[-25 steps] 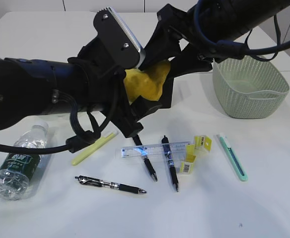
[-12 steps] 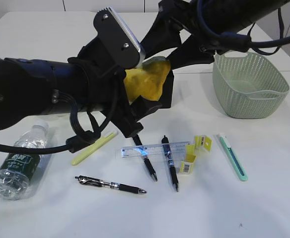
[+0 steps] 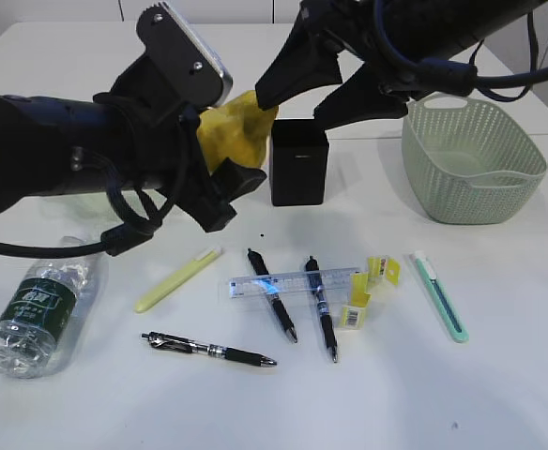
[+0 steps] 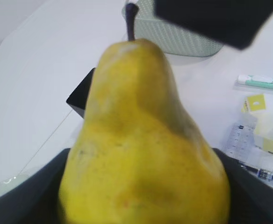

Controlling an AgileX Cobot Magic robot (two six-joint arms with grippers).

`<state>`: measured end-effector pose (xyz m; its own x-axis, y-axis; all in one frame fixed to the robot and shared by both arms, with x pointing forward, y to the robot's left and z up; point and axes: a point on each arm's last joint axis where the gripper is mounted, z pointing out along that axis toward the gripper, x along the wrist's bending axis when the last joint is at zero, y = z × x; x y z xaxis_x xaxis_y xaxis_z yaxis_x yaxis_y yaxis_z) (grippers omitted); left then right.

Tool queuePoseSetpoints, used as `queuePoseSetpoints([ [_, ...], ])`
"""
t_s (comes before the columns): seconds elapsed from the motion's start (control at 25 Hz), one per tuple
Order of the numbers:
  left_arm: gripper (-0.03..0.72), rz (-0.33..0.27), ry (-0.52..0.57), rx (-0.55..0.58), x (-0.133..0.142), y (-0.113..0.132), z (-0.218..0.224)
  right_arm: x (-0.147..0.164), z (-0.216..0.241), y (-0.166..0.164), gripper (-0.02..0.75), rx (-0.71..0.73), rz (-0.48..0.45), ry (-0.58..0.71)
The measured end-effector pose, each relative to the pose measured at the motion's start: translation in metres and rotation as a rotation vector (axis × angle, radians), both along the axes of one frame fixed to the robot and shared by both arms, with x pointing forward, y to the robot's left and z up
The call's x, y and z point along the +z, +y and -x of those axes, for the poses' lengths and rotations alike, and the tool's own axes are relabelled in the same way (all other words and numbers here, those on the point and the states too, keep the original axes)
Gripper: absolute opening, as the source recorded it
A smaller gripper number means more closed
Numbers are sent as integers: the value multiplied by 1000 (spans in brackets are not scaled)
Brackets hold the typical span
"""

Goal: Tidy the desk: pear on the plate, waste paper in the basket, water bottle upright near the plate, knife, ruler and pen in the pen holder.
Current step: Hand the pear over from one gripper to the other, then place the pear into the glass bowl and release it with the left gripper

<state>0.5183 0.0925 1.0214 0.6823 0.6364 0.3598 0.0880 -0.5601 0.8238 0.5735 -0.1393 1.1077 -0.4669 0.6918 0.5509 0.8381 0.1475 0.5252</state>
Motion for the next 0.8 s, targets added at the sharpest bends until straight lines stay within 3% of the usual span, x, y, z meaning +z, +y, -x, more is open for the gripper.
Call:
queuePoseSetpoints([
  [0.24, 568, 9, -14, 57, 1, 15, -12, 0, 0, 0, 599, -3, 3, -4],
  [0.44, 568, 31, -51, 108, 6, 29, -21, -5, -1, -6, 597, -12, 89, -13],
  [0.6, 568, 53, -74, 149, 16, 42, -25, -13, -3, -15, 596, -41, 220, -9],
  [0.8, 568, 76, -107, 212, 26, 62, -31, -22, -5, -34, 595, -121, 446, 2],
])
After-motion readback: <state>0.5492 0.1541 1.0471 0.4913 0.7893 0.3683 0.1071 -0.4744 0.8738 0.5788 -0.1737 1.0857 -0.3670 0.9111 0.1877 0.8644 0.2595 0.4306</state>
